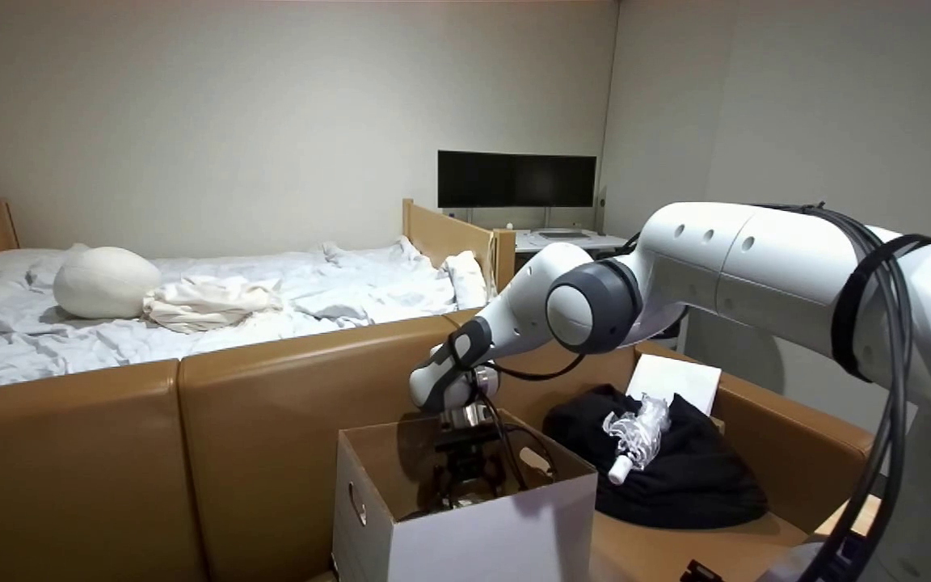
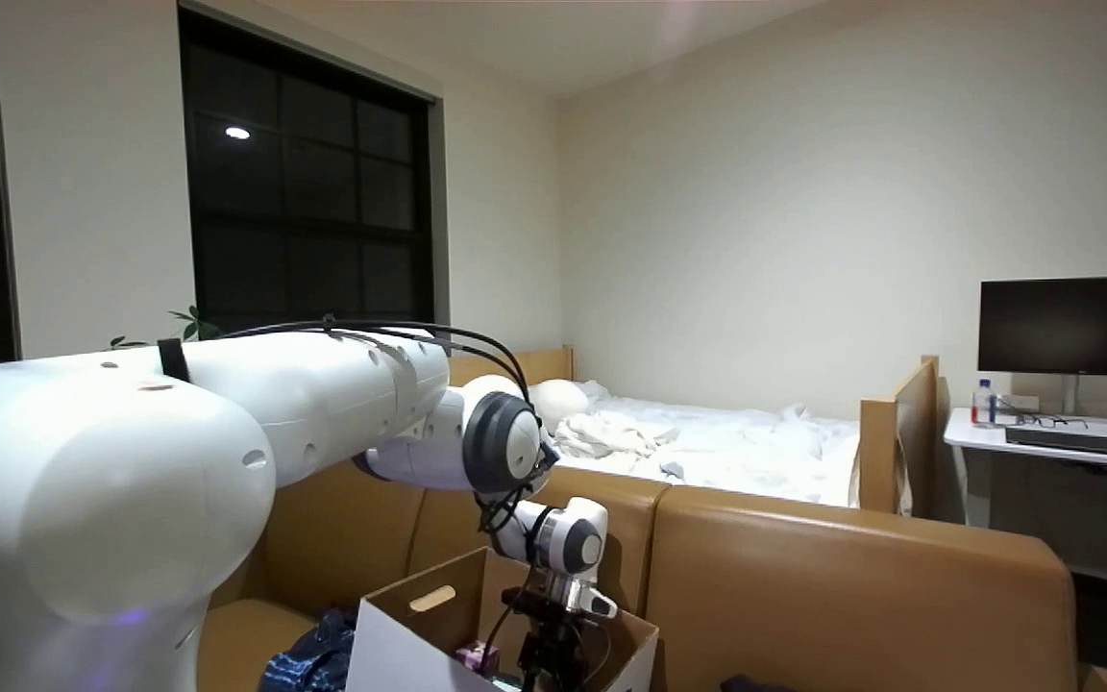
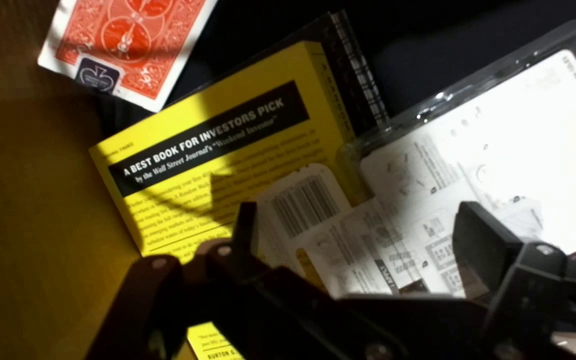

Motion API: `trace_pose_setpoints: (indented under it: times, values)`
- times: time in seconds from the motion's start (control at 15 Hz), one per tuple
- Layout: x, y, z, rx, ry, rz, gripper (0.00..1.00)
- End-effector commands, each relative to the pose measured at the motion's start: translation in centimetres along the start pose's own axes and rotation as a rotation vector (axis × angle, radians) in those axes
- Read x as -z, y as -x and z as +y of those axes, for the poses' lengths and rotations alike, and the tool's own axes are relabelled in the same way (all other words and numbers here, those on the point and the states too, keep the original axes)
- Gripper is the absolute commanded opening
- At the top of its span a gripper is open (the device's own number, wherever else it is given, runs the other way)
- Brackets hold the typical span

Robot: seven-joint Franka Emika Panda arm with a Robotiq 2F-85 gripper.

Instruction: Take the umbrella and the jacket out of the box

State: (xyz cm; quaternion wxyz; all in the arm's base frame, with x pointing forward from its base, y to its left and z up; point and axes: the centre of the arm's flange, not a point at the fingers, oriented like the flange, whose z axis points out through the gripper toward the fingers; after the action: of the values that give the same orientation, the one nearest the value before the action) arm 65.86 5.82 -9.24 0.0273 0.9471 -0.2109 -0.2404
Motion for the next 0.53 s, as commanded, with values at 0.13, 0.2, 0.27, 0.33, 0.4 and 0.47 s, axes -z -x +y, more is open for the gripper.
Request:
trace_pose_setpoints:
  times: [0.13,0.2,0.27,0.33,0.4,0.47]
  values:
    - [1.3,0.1,1.7,-0.074,-0.031,0.008,1.00]
    - [1.3,-0.3,1.9,-0.074,-0.028,0.008,1.00]
    - [1.2,-0.5,2.0,-0.070,-0.025,0.006,1.00]
    - [1.2,-0.7,2.0,-0.069,-0.023,0.008,1.00]
    - [1.1,-1.0,1.9,-0.060,-0.017,0.004,1.00]
    - [0.9,-1.4,1.7,-0.045,-0.007,-0.005,1.00]
